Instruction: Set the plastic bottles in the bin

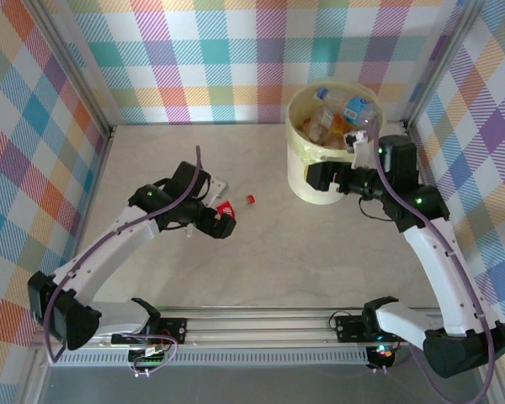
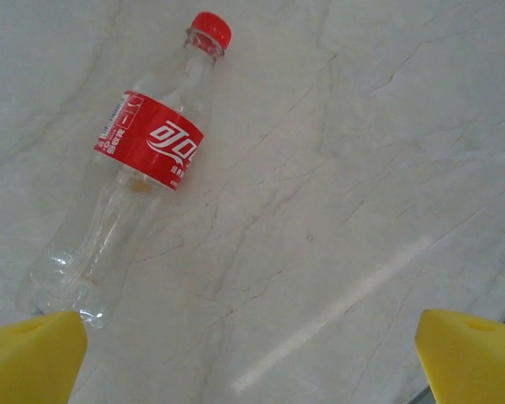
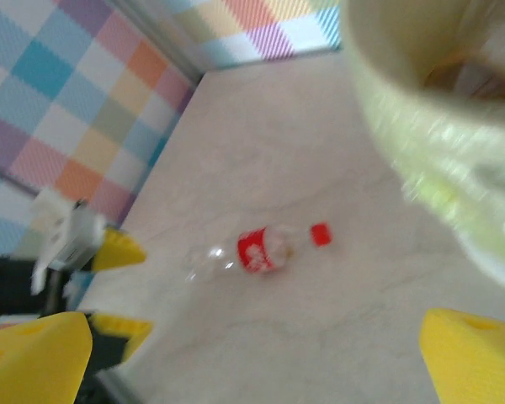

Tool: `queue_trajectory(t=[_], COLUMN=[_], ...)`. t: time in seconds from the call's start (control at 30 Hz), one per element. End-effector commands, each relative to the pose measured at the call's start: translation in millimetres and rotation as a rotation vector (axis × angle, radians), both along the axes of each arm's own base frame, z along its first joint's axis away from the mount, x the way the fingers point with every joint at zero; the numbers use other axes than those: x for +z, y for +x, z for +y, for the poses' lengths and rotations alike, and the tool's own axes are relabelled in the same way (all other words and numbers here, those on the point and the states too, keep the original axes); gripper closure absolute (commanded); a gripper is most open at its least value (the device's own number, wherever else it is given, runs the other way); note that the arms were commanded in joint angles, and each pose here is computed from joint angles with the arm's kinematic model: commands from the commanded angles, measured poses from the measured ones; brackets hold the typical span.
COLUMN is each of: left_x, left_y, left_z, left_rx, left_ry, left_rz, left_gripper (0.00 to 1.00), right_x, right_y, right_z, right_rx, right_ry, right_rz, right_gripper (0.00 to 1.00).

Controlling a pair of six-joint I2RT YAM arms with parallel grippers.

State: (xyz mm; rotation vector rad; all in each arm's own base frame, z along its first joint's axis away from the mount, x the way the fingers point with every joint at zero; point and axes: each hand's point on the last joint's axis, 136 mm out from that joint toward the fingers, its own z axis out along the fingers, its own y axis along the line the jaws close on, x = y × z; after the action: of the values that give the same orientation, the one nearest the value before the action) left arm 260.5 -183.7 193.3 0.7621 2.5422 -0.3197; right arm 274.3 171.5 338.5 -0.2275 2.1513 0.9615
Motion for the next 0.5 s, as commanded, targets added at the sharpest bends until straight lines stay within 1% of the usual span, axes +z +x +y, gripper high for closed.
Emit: queue_trajectory(t=[0.0,0.17,0.27,0.4,0.47], left_x=[-11,-34,-47,-69,-80], left_y=[0,17,34,45,49], left_z=[3,4,9,17,22], left_rx=[-0.057,-0.05,-0.029,-0.016,-0.006], left_ry=[0.05,0.124,0.202,0.29,0.333], left_rz=[0.063,0.107,0.105,0.137,0.148], left_gripper=[0.01,0.01,0.0,0.01,0.01], right_x=[1,-23,-32,-30,-29], right_y=[-23,-39,-46,-57,-61], right_z=[15,14,14,19,19], right_rx=[0.097,0.111,0.113,0.156,0.165], right_ry=[0.114,0.124,0.142,0.197,0.202], right_rz=[0.047,0.1,0.128,0.152,0.146], right_gripper=[0.0,0.0,0.0,0.0,0.0])
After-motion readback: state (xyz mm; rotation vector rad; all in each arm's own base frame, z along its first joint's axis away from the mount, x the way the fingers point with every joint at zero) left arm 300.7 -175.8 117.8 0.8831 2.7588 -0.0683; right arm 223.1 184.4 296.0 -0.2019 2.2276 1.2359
